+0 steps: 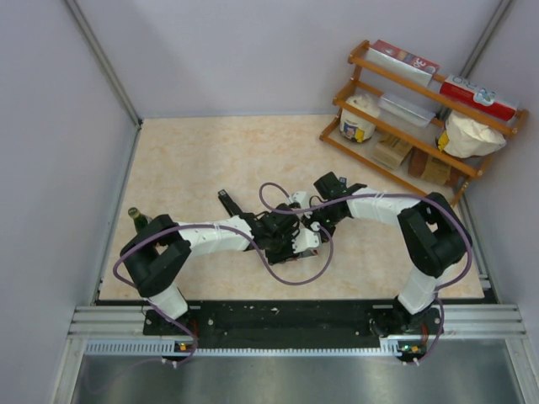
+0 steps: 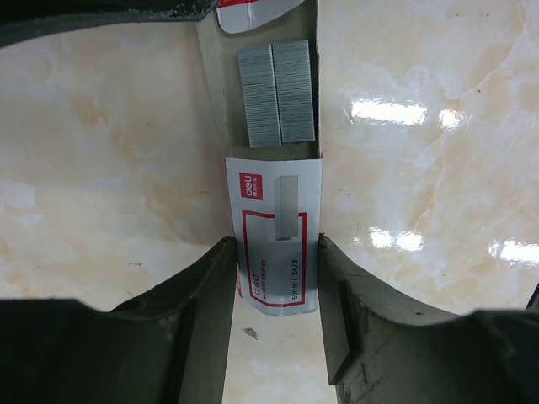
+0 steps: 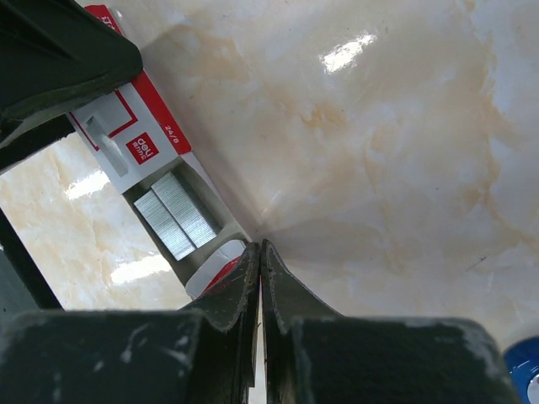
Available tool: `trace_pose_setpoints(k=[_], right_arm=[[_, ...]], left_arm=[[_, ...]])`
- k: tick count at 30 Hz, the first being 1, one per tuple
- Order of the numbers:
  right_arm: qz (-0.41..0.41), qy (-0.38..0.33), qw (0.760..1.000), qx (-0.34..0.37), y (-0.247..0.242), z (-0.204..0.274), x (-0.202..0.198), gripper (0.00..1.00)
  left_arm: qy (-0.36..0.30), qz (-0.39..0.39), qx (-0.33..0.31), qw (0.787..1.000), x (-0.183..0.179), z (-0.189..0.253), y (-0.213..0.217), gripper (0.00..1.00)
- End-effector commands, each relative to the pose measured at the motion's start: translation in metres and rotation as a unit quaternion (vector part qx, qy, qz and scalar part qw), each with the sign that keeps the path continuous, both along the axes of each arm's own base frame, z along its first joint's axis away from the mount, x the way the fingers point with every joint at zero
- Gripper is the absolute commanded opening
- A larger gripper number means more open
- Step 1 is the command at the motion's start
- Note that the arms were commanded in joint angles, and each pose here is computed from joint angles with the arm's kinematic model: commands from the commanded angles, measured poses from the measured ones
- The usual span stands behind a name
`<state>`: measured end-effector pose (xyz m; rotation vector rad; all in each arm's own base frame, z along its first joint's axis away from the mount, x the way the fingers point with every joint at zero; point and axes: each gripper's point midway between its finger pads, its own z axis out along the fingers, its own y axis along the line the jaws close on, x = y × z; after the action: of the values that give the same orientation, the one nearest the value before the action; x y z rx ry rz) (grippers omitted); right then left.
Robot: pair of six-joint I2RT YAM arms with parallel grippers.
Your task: Load the staples into the stapler
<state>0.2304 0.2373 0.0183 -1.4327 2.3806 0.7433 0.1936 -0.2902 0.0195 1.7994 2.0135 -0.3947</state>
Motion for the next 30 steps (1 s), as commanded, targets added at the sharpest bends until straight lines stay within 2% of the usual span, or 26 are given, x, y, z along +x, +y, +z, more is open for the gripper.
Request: trace_pose_setpoints(k=[1,6,9,10,12,14,21,23,25,27,28,30], right_arm=[[0.01,-0.04,0.999,-0.01,-0.004,0.008,0.006,0.0],[0.013,-0.041,0.999,-0.007,-0.003,0.009,0.006,0.0],[0.011,-0.039,0.999,-0.006,-0.002,0.01,0.006,0.01],[0.011,-0.038,0.999,-0.005,-0.002,0.01,0.006,0.07],[0.013,-0.038,0.999,0.0,0.0,0.012,0.005,0.28],[0.02,-0.041,0.999,0.006,0.0,0.015,0.004,0.38],[0.04,-0.07,0.996,0.031,0.006,0.033,0.008,0.5],[0.04,-0.081,0.995,0.029,0.006,0.036,0.013,0.53],[0.044,-0.096,0.994,0.029,0.006,0.041,0.017,0.55],[0.045,-0.109,0.993,0.029,0.004,0.045,0.022,0.57],[0.048,-0.117,0.992,0.029,0.003,0.048,0.024,0.58],[0.055,-0.134,0.989,0.028,0.002,0.053,0.027,0.62]], left_arm=[[0.007,0.0,0.03,1.0,-0.008,-0.006,0.018,0.46],[0.007,0.002,0.025,1.0,-0.007,-0.005,0.016,0.47],[0.009,0.004,0.022,1.0,-0.006,-0.005,0.012,0.53],[0.01,0.005,0.023,1.0,-0.005,-0.006,0.011,0.57],[0.009,0.006,0.022,1.0,-0.003,-0.006,0.009,0.64],[0.008,0.008,0.02,1.0,-0.002,-0.005,0.007,0.69],[-0.017,0.012,-0.008,1.0,0.005,0.016,0.002,0.8],[-0.031,0.014,-0.025,0.999,0.008,0.029,0.0,0.84],[-0.041,0.015,-0.042,0.998,0.011,0.045,0.0,0.93],[-0.052,0.017,-0.06,0.997,0.014,0.064,0.002,0.95],[-0.054,0.018,-0.066,0.996,0.015,0.071,0.004,0.99],[-0.065,0.028,-0.083,0.994,0.017,0.089,0.012,0.99]])
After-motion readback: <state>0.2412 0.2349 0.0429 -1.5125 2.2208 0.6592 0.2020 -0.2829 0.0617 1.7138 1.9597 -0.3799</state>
